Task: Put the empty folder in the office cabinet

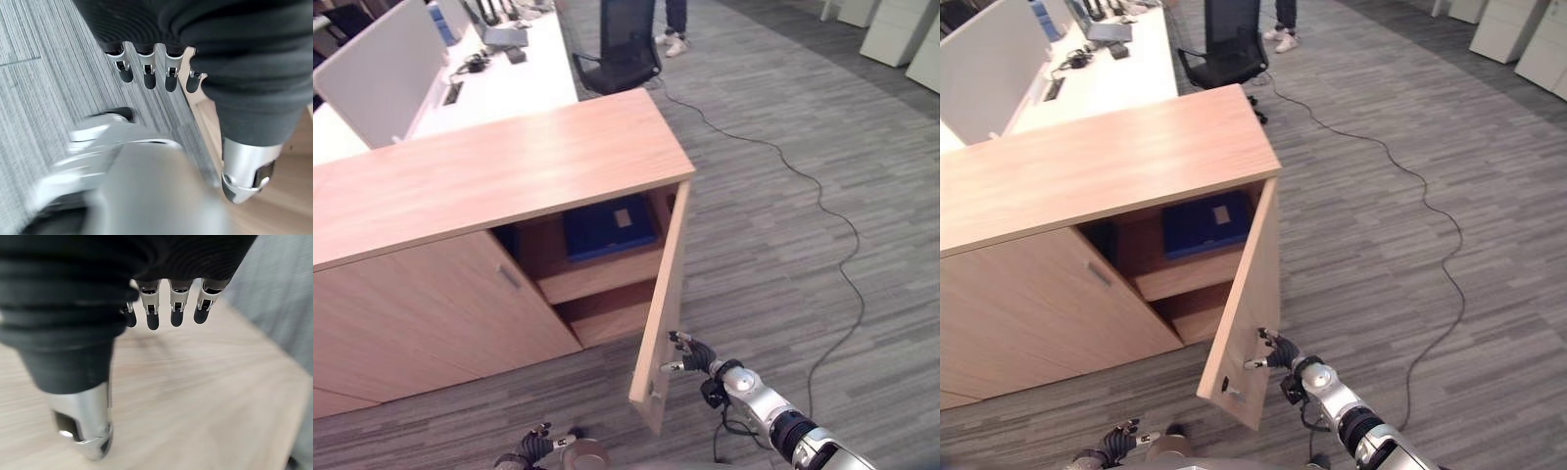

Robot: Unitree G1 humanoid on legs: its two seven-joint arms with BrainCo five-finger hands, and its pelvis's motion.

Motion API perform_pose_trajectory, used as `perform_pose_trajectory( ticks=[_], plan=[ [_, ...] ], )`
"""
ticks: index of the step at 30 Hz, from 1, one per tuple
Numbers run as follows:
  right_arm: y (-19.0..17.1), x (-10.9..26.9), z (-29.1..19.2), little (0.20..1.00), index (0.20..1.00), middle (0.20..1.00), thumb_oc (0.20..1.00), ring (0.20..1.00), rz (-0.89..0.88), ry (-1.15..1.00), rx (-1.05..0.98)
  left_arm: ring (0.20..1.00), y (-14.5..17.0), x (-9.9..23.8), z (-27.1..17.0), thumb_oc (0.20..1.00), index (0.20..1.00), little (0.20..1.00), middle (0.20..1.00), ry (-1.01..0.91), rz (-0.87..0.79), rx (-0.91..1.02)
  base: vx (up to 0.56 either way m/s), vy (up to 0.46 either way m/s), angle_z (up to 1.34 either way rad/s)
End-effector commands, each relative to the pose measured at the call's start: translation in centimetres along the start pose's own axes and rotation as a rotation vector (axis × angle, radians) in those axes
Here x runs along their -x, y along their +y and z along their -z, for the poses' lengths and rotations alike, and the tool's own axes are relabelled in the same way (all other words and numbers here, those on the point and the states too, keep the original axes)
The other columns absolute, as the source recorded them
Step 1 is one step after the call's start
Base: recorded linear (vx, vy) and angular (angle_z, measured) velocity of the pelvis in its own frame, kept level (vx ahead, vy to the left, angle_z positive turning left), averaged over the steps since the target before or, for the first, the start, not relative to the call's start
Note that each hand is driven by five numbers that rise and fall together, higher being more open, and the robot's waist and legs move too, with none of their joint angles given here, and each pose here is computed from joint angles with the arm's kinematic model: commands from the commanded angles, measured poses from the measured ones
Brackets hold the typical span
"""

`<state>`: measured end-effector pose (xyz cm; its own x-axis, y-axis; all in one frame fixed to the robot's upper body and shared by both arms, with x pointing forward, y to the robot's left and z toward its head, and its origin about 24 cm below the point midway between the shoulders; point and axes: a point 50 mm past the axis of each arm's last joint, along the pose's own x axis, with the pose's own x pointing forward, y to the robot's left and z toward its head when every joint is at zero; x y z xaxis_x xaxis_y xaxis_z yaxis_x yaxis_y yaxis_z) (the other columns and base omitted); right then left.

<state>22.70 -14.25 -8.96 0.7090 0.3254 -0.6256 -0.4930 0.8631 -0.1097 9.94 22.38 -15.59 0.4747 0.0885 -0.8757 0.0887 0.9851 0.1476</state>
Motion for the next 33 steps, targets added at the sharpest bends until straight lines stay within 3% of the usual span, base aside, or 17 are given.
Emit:
perform_pose_trajectory(
  ticks=[1, 7, 12, 16, 20, 21, 24, 26, 33],
  plan=[
    [2.7, -1.4, -3.3, 1.000, 1.000, 1.000, 1.000, 1.000, -0.076, -0.123, -0.042, 1.000, 1.8, -0.1, -1.1, 1.000, 1.000, 1.000, 1.000, -0.018, -0.037, -0.079, 0.02, 0.137, 0.72],
    [2.1, -1.6, -2.8, 1.000, 1.000, 1.000, 1.000, 1.000, 0.004, -0.104, -0.162, 1.000, 2.2, -0.2, -2.0, 1.000, 1.000, 1.000, 1.000, -0.045, -0.033, -0.132, 0.02, 0.261, 0.79],
    [0.5, -1.8, -2.7, 1.000, 1.000, 1.000, 1.000, 1.000, 0.117, -0.103, -0.362, 1.000, 4.8, 0.3, -1.8, 1.000, 1.000, 1.000, 1.000, -0.038, -0.099, -0.092, 0.07, 0.248, 0.32],
    [-3.7, -1.0, -2.8, 1.000, 1.000, 1.000, 1.000, 1.000, 0.279, -0.139, -0.462, 1.000, 5.2, 0.4, -1.8, 1.000, 1.000, 1.000, 1.000, -0.038, -0.100, -0.083, 0.10, 0.159, 0.77],
    [-10.9, 1.1, -2.9, 1.000, 1.000, 1.000, 1.000, 1.000, 0.548, -0.160, -0.576, 1.000, 5.7, 0.5, -1.7, 1.000, 1.000, 1.000, 1.000, -0.029, -0.089, -0.122, 0.08, -0.020, 0.65],
    [-14.3, 2.8, -2.5, 1.000, 1.000, 1.000, 1.000, 1.000, 0.680, -0.161, -0.642, 1.000, 5.9, 0.6, -1.5, 1.000, 1.000, 1.000, 1.000, -0.020, -0.082, -0.141, 0.16, -0.062, 0.94],
    [-17.8, 4.9, -2.7, 1.000, 1.000, 1.000, 1.000, 1.000, 0.821, -0.202, -0.750, 1.000, 6.0, 0.7, -1.0, 1.000, 1.000, 1.000, 1.000, -0.002, -0.076, -0.147, 0.12, -0.042, 0.49],
    [-21.8, 8.4, -2.7, 1.000, 1.000, 1.000, 1.000, 1.000, 0.962, -0.252, -0.821, 1.000, 5.5, 0.7, -0.9, 1.000, 1.000, 1.000, 1.000, -0.002, -0.045, -0.161, 0.06, -0.031, 0.01],
    [-25.9, 13.1, -3.1, 1.000, 1.000, 1.000, 1.000, 1.000, 1.096, -0.264, -0.792, 1.000, 4.8, 0.8, -0.4, 1.000, 1.000, 1.000, 1.000, 0.011, 0.004, -0.216, 0.03, -0.035, 0.10]
  ],
)
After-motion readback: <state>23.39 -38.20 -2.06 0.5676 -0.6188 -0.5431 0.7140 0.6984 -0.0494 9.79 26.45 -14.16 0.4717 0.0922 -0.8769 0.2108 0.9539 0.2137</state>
